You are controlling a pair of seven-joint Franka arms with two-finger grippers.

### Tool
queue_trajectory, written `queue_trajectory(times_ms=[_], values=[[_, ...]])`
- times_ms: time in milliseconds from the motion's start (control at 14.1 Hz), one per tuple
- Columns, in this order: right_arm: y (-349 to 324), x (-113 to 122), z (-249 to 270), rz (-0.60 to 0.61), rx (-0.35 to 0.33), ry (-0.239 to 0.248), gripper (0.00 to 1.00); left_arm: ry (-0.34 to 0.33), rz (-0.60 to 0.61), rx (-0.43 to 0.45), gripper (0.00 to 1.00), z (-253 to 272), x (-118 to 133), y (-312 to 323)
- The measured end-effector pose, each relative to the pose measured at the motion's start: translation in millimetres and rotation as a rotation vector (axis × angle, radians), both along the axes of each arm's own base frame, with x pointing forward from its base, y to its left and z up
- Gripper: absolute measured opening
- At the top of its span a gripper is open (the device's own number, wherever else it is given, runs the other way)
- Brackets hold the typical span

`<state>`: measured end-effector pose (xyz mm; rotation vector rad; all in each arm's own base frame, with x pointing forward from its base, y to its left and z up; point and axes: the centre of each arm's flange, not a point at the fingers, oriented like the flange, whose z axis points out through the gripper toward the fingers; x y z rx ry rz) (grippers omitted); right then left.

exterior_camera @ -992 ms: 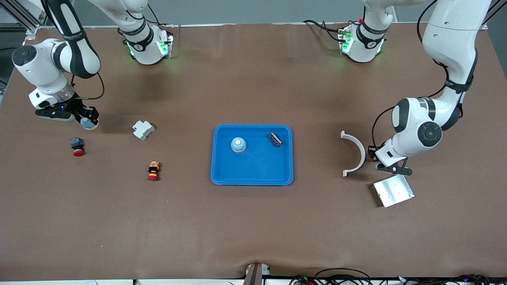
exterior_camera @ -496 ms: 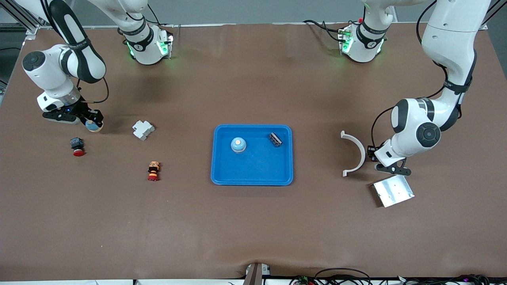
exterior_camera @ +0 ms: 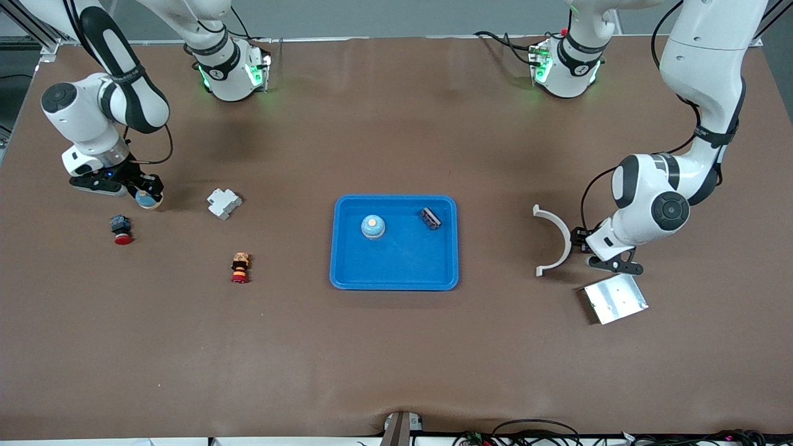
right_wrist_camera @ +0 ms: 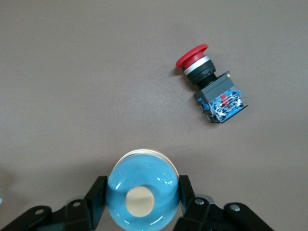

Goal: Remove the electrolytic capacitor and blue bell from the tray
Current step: 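Place the bell with the right gripper while the left gripper places the capacitor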

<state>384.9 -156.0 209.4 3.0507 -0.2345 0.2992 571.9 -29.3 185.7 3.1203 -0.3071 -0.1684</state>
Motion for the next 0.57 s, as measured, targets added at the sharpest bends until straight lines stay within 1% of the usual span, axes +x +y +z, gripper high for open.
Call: queue_trajectory(times_ms=[142, 567], values=[[1.2, -1.5, -10.6, 0.002, 0.0, 0.006, 0.65, -0.001, 0.0, 0.0, 0.99, 0.4, 0.4, 0.2], [4.6, -1.8, -22.8, 0.009, -0.006, 0.0, 0.65, 0.005, 0.002, 0.003, 1.0, 20.4, 5.5, 1.1]])
